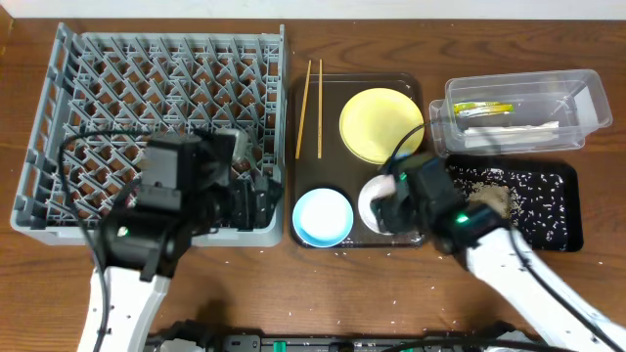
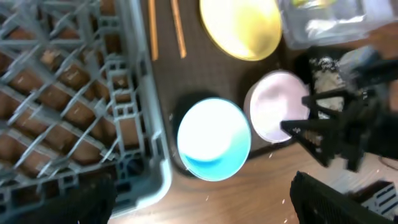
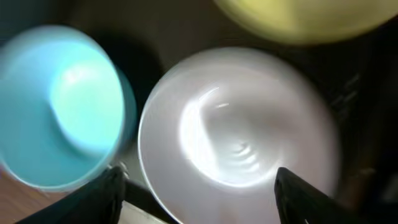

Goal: Sort waste into correct bins and load items into the dishwasher
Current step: 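Set the emptied pink bowl back on the dark tray with the right gripper, then grasp one chopstick on the dark tray with the left gripper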

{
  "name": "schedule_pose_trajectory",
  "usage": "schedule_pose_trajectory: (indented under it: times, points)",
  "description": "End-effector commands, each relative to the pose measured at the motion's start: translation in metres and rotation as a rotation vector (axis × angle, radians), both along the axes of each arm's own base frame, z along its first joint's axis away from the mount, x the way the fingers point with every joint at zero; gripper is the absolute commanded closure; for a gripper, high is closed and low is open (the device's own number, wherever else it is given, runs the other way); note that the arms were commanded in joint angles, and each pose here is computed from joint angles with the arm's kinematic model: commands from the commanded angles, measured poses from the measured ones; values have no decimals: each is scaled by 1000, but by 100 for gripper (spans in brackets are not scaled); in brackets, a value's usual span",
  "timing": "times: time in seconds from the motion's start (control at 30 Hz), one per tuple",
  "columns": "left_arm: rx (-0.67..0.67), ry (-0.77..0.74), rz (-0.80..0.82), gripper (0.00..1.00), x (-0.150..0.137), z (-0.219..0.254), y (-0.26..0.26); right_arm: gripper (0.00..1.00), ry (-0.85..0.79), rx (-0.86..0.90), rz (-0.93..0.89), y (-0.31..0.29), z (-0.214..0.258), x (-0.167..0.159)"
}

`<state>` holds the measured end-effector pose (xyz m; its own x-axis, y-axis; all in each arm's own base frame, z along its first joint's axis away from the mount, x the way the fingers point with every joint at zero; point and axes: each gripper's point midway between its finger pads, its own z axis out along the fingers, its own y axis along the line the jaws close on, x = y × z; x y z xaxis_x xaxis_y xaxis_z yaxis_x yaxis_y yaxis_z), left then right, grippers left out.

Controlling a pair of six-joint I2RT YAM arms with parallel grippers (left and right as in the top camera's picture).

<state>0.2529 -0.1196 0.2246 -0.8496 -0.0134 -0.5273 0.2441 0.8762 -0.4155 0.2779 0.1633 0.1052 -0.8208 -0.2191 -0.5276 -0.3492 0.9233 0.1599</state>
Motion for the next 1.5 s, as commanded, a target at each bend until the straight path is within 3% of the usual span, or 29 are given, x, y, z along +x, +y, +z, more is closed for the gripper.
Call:
schedule_pose_trajectory:
  times: [0.0, 0.1, 0.27, 0.4, 0.57, 0.77, 1.1, 1.3, 1.47]
  points:
    - [-11, 42, -8, 11, 17, -4, -18, 21, -120, 139, -68, -12, 74, 31]
    - [76, 76, -23, 11, 45, -13, -32, 19, -97, 236, -210, -42, 105, 45]
    - [283, 58, 14, 14, 111, -38, -44, 14, 41, 278, -523, -104, 91, 41]
    - [283, 43, 8, 29, 154, -71, -63, 2, 77, 263, -626, -135, 82, 35]
    - [289, 37, -14, 36, 185, -125, -83, 1, 106, 251, -688, -152, 76, 29]
    - [330, 33, -22, 52, 204, -173, -90, 1, 107, 251, -688, -152, 76, 29]
    - [371, 78, -38, 66, 202, -221, -98, 1, 107, 250, -688, -152, 76, 29]
    - [373, 98, -36, 92, 199, -229, -99, 1, 107, 251, -688, -152, 76, 29]
    - [364, 123, -10, 92, 195, -221, -98, 1, 106, 250, -688, -152, 76, 29]
